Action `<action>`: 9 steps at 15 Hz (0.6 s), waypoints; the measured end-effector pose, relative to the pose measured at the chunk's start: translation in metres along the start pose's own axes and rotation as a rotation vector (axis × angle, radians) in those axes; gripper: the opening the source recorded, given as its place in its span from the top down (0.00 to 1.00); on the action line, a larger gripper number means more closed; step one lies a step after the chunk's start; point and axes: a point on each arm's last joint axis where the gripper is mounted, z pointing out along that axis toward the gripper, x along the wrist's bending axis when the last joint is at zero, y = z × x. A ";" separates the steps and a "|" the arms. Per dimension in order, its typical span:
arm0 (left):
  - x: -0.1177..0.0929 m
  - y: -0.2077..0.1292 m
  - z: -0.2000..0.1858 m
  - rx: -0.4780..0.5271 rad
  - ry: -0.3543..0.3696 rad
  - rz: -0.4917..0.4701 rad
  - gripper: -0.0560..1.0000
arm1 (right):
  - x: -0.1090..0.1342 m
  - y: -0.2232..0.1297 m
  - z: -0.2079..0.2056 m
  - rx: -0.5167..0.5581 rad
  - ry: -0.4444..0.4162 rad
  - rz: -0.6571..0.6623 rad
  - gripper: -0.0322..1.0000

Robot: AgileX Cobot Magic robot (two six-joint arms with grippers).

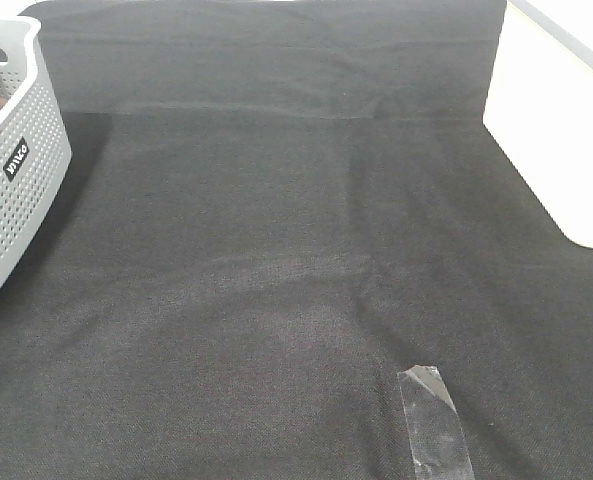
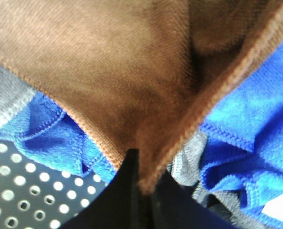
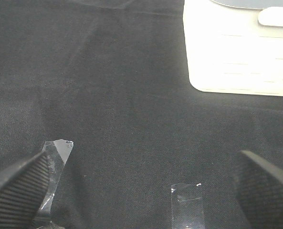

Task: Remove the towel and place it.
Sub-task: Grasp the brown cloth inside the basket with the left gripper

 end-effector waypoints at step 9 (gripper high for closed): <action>-0.001 0.008 -0.084 -0.175 0.113 -0.187 0.95 | 0.000 0.000 0.000 0.000 0.000 0.000 0.03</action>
